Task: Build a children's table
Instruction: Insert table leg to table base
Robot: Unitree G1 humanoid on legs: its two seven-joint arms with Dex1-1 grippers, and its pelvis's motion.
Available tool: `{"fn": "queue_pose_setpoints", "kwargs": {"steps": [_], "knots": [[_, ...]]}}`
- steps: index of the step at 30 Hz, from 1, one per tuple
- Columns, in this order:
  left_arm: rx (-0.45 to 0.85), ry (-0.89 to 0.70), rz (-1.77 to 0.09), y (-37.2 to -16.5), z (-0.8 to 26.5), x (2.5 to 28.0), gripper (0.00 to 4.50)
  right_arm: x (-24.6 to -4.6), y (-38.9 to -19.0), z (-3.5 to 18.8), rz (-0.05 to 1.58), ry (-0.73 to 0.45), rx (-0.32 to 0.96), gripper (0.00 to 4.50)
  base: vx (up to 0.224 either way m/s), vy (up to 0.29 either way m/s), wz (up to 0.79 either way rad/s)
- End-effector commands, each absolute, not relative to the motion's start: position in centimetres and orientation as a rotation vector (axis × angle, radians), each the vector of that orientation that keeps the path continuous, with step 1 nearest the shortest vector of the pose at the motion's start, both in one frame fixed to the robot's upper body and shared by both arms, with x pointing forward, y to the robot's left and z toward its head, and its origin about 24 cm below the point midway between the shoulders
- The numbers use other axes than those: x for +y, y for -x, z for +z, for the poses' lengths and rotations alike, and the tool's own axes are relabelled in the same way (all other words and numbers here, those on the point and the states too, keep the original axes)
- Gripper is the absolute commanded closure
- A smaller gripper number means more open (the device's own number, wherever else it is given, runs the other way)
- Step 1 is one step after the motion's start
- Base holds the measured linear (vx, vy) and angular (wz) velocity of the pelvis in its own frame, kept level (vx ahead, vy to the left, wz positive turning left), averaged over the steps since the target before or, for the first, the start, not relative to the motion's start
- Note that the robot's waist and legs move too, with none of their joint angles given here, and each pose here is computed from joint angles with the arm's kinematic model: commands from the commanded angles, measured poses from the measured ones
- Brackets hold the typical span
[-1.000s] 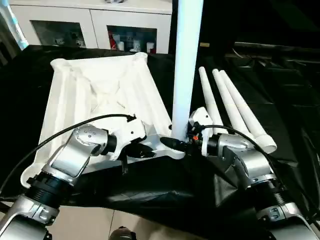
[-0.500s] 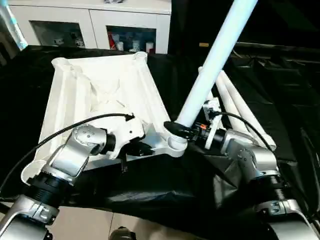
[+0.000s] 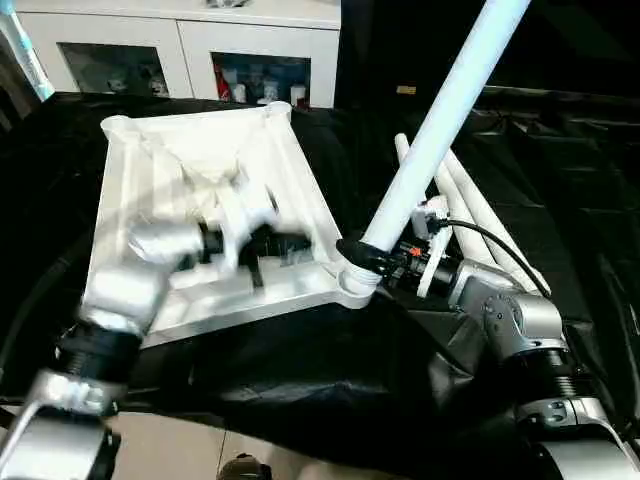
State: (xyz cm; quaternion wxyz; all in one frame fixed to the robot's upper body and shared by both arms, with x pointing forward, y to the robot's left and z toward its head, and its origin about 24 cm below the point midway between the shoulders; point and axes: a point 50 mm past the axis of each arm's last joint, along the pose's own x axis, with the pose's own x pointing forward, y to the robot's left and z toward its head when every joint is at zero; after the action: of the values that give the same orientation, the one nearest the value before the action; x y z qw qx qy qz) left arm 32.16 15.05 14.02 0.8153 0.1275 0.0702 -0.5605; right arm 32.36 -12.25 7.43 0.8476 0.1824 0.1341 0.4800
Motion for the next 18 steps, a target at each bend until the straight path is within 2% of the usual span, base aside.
{"fn": "queue_pose_setpoints", "kwargs": {"steps": [1,3,6,10,13,17,18], "knots": [[0.151,-0.239,-1.232,-31.9,14.5,15.1,3.17,-12.1,-32.6,8.7,1.032,-0.336,0.254,1.80,0.000,0.000,0.00],[0.114,-0.211,-1.222,-32.2,14.9,14.8,3.09,-11.8,-32.5,8.7,1.047,-0.323,0.260,1.80,0.000,0.000,0.00],[0.040,-0.077,-1.252,-32.3,15.9,12.8,2.90,-11.2,-32.3,8.8,1.077,-0.275,0.277,1.80,0.000,0.000,0.00],[0.032,-0.036,-1.284,-32.2,15.8,11.0,2.69,-10.8,-32.3,8.8,1.093,-0.255,0.282,1.80,0.000,0.000,0.00],[0.023,0.011,-1.325,-32.1,15.6,9.3,2.37,-10.5,-32.2,8.9,1.106,-0.244,0.282,1.80,0.000,0.000,0.00],[0.010,0.046,-1.340,-32.0,15.8,8.5,2.14,-10.2,-32.0,8.9,1.118,-0.235,0.287,1.80,0.000,0.000,0.00],[0.009,0.077,-1.368,-31.8,15.8,8.1,1.87,-10.1,-31.9,8.8,1.124,-0.231,0.292,1.80,0.000,0.000,0.00]]}}
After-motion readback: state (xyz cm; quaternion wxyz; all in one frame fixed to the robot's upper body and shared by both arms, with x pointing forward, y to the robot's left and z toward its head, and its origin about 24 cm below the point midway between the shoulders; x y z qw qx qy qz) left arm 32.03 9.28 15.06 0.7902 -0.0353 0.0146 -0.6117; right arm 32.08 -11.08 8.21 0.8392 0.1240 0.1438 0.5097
